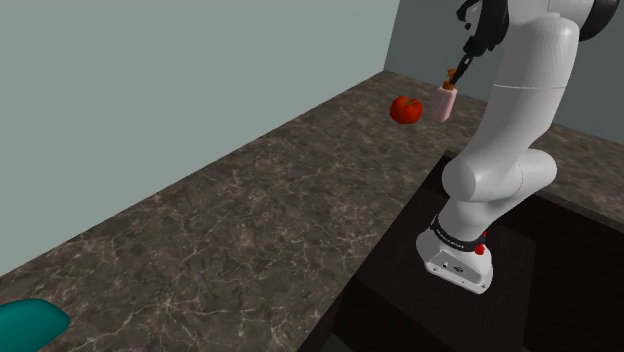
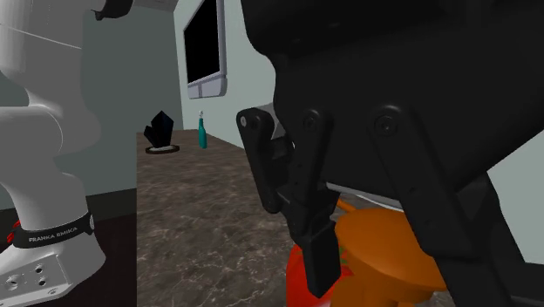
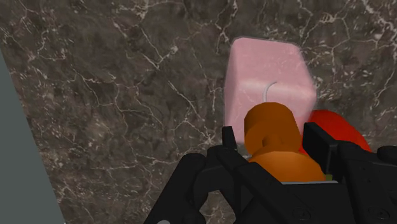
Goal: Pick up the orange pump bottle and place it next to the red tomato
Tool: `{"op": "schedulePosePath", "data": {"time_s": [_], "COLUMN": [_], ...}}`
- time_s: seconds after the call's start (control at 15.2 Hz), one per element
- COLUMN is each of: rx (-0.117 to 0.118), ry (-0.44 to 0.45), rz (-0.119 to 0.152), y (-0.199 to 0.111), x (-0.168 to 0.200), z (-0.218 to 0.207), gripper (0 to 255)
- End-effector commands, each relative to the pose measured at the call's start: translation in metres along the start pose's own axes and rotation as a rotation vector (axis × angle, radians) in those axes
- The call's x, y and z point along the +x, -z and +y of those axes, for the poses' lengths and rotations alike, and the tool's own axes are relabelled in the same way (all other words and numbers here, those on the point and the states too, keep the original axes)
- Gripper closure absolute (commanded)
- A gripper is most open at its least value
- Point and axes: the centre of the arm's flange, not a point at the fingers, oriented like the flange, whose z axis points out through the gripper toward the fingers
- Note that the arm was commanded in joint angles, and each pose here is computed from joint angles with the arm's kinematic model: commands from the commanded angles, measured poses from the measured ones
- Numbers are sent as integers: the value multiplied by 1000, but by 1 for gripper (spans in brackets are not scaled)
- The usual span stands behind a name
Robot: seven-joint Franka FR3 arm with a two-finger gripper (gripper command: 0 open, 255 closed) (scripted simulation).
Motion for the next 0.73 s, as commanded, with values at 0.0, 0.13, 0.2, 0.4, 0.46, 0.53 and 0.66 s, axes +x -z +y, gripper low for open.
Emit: {"op": "schedulePosePath", "data": {"time_s": [0.0, 0.13, 0.2, 0.4, 0.46, 0.53, 0.66], "rx": [0, 0, 0, 0, 0, 0, 0], "ry": [0, 0, 0, 0, 0, 0, 0], "rz": [0, 0, 0, 0, 0, 0, 0], "y": [0, 0, 0, 0, 0, 13, 40], "x": [0, 0, 0, 0, 0, 0, 0], "z": [0, 0, 0, 0, 0, 0, 0], "gripper": [255, 0, 0, 0, 0, 0, 0]}}
